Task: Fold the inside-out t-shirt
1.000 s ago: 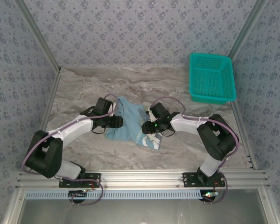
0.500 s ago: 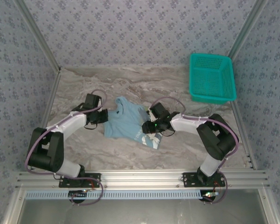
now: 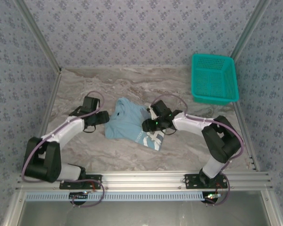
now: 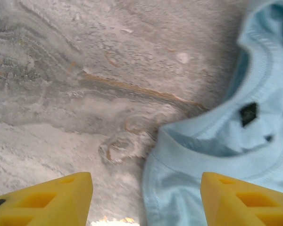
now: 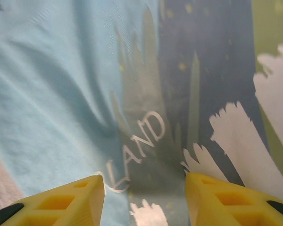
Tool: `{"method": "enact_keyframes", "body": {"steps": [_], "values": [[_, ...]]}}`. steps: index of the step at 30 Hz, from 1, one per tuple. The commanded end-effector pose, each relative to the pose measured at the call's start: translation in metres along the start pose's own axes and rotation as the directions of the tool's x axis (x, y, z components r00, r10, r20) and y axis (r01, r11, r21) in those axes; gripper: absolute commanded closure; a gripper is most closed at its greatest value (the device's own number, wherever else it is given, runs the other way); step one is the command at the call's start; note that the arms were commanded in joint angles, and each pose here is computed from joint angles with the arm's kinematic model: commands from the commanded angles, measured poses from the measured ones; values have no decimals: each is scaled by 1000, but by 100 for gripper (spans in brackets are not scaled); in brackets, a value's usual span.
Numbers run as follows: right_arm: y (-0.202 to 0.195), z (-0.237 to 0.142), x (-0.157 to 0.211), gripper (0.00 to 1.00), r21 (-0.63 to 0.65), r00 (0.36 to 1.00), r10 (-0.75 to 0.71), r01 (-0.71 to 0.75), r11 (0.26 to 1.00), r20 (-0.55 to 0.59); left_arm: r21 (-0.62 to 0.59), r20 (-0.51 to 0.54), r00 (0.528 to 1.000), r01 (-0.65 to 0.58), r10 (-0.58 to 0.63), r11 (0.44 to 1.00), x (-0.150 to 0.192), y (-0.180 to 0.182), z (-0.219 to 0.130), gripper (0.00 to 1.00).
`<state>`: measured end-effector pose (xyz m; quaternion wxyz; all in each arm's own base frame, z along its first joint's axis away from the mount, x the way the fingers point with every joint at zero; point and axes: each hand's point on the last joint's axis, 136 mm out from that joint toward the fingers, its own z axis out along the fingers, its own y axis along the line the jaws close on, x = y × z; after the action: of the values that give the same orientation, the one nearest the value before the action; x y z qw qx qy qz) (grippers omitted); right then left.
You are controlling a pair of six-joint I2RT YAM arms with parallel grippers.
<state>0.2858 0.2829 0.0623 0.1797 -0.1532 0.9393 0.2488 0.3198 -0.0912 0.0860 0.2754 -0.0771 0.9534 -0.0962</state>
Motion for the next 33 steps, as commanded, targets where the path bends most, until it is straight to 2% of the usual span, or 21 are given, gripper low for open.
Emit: {"method": "enact_keyframes", "body": {"steps": [1, 4, 7, 13, 20, 25, 28, 30, 33], "values": [[5, -22, -31, 49, 1, 994, -66, 66, 998, 92, 142, 12, 1000, -9, 8, 990, 14, -36, -17, 38], [-17, -21, -42, 48, 54, 993, -52, 47, 997, 105, 305, -35, 999, -7, 19, 952, 36, -82, -21, 38], [-43, -12, -46, 48, 107, 997, -13, 6, 994, 70, 357, -89, 996, 6, 27, 934, 53, -109, -14, 38], [-90, -4, -35, 51, 209, 996, 93, -87, 974, -18, 288, -175, 982, -25, 78, 957, 71, -111, 18, 38], [-119, -11, 26, 55, 314, 967, 209, -155, 937, -146, 238, -194, 973, -79, 128, 968, 72, -103, 36, 38], [-95, -21, 78, 56, 307, 945, 267, -202, 930, -187, 231, -175, 967, -145, 188, 962, 57, -108, 43, 37], [-63, -26, 98, 54, 262, 951, 256, -206, 943, -171, 250, -150, 964, -179, 221, 952, 42, -117, 48, 36], [-36, -32, 92, 51, 203, 969, 203, -172, 964, -140, 259, -115, 966, -198, 233, 946, 25, -121, 47, 36], [-9, -51, 52, 47, 148, 998, 63, -58, 987, -29, 283, -33, 975, -200, 218, 938, -6, -125, 33, 35]]}}
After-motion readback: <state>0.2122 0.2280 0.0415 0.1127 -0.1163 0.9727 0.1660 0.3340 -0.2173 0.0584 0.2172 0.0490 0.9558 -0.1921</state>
